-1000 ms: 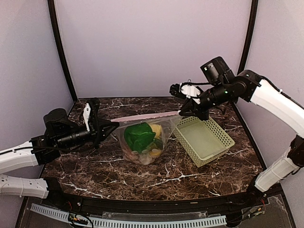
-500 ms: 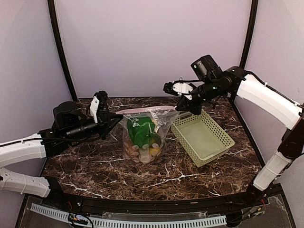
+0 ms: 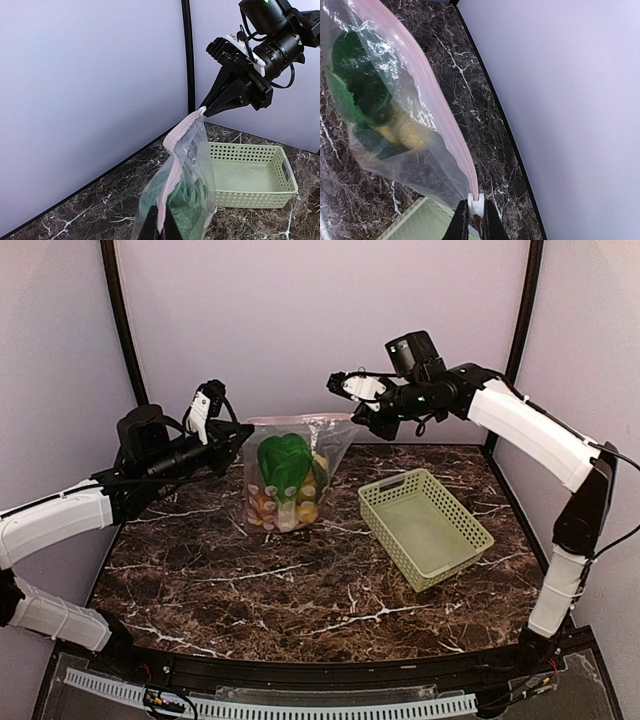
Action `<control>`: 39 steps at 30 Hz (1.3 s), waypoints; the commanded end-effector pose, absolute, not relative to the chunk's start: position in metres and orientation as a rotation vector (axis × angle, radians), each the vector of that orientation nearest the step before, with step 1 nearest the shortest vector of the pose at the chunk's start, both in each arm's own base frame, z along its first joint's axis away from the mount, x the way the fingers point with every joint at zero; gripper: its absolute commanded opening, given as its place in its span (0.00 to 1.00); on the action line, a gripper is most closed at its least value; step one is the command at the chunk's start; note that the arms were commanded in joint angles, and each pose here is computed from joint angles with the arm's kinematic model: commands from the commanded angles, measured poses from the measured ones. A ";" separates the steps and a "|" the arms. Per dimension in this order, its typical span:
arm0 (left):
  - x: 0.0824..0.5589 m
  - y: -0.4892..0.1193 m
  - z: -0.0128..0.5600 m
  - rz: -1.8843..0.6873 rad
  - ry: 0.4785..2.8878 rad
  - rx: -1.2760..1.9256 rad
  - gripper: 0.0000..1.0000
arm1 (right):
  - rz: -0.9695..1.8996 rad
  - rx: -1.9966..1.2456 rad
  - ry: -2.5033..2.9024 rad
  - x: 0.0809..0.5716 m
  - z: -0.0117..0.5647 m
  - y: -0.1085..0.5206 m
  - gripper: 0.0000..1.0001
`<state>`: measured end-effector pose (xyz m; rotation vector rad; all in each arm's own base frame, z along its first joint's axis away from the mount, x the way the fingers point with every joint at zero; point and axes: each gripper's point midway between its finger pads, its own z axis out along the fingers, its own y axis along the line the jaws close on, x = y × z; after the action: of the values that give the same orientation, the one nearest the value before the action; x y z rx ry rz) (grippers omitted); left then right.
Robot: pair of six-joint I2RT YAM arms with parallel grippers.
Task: Place the food in the zip-top bag and seal the zipper
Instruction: Place the zipper food storage bag at the center of the board, then reset both arms
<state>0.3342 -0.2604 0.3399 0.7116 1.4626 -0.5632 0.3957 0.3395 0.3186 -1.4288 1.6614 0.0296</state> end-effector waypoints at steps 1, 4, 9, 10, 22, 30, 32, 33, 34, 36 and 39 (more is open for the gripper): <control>0.314 -0.252 0.348 -0.549 1.391 0.747 0.01 | 0.210 -1.445 1.496 0.351 0.356 0.343 0.08; 0.296 -0.250 0.321 -0.593 1.438 0.789 0.08 | 0.362 -1.586 1.439 0.303 0.326 0.342 0.14; 0.248 -0.247 0.289 -0.773 1.538 0.870 0.35 | 0.567 -1.809 1.517 0.231 0.270 0.324 0.32; 0.236 -0.242 0.294 -0.779 1.536 0.875 0.37 | 0.595 -1.813 1.545 0.223 0.269 0.319 0.40; 0.253 -0.144 0.339 -0.266 1.512 0.497 0.77 | 0.449 -1.258 1.718 0.307 0.314 0.244 0.73; 0.312 -0.124 0.360 -0.021 1.700 0.315 0.89 | 0.408 -0.621 1.802 0.395 0.357 0.140 0.99; 0.325 -0.125 0.359 0.038 1.757 0.323 0.91 | 0.429 -0.530 1.769 0.400 0.377 0.124 0.99; 0.328 -0.126 0.357 0.048 1.771 0.328 0.92 | 0.409 -0.473 1.763 0.403 0.385 0.116 0.99; 0.333 -0.131 0.357 0.044 1.768 0.336 0.92 | 0.377 -0.422 1.760 0.405 0.390 0.109 0.99; 0.337 -0.140 0.352 0.020 1.739 0.368 0.93 | 0.354 -0.364 1.756 0.404 0.392 0.101 0.99; 0.340 -0.144 0.318 0.020 1.738 0.393 0.95 | 0.335 -0.310 1.762 0.397 0.375 0.093 0.99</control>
<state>0.3393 -0.1477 0.3531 0.3723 1.7199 -0.0235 0.4051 0.1032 0.3603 -0.4433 1.8335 0.3352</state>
